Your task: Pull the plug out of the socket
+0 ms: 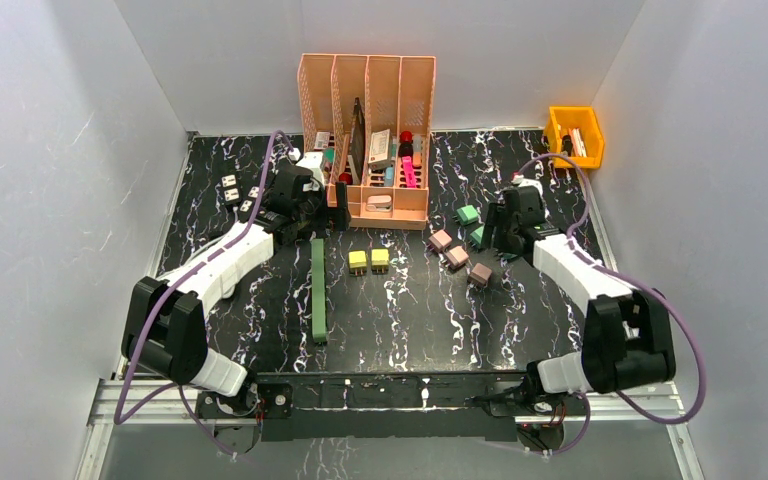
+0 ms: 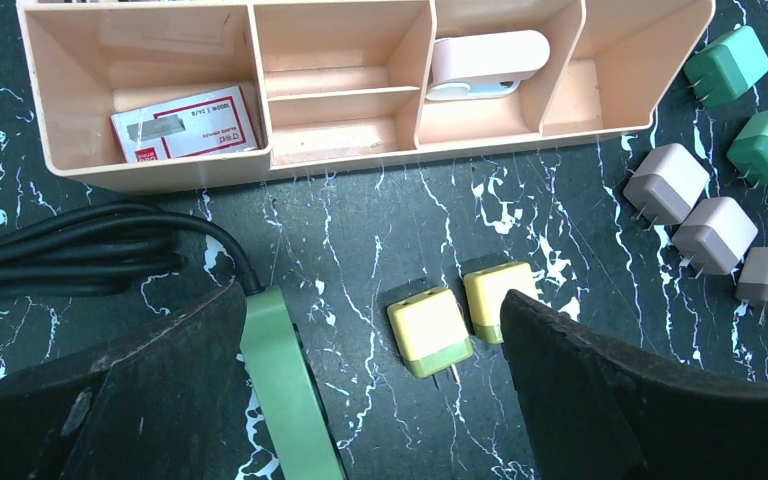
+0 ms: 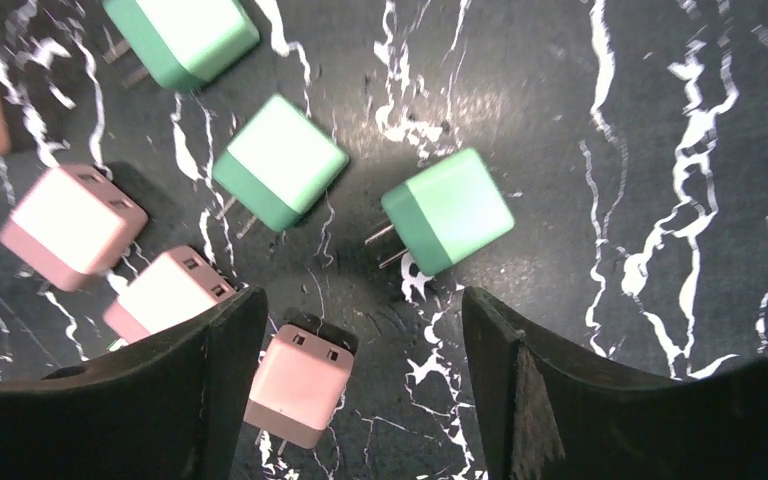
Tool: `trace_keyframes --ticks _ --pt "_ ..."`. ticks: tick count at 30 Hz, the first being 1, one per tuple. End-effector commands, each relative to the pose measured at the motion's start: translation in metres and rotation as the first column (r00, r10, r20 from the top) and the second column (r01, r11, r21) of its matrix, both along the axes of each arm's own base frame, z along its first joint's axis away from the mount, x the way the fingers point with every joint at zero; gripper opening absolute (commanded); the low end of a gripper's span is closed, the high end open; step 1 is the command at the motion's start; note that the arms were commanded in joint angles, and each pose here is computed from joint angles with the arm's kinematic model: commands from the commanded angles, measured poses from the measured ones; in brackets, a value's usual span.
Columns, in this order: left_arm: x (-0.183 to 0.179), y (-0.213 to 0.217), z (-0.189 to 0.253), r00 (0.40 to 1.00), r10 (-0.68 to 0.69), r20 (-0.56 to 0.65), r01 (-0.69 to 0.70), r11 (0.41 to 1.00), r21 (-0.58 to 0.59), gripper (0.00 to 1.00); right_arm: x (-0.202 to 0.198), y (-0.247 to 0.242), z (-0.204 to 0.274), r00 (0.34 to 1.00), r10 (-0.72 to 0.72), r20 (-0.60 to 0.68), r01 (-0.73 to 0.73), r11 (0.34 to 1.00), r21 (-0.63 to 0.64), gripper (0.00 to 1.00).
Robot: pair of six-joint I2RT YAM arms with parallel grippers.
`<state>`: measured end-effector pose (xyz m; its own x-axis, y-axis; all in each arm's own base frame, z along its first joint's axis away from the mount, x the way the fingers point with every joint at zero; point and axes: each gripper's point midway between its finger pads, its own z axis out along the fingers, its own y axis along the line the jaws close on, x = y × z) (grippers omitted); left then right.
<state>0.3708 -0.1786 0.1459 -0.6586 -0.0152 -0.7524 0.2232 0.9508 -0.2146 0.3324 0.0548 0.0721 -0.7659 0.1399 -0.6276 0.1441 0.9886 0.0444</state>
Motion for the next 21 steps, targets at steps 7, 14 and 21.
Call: trace_keyframes --ticks 7,14,21 --pt "-0.002 -0.002 0.005 0.999 -0.028 0.016 0.028 1.0 -0.007 0.98 0.013 -0.034 0.001 0.969 -0.244 -0.038 0.247 0.958 0.142 0.67" --pt "-0.003 -0.001 0.004 0.999 -0.034 0.017 0.034 0.999 -0.002 0.98 0.017 -0.036 -0.007 0.915 -0.39 -0.105 0.403 0.866 0.297 0.76" --pt "-0.005 0.002 0.004 0.999 -0.034 0.017 0.034 0.999 0.014 0.98 0.031 -0.029 -0.02 0.86 -0.477 -0.18 0.509 0.785 0.351 0.67"
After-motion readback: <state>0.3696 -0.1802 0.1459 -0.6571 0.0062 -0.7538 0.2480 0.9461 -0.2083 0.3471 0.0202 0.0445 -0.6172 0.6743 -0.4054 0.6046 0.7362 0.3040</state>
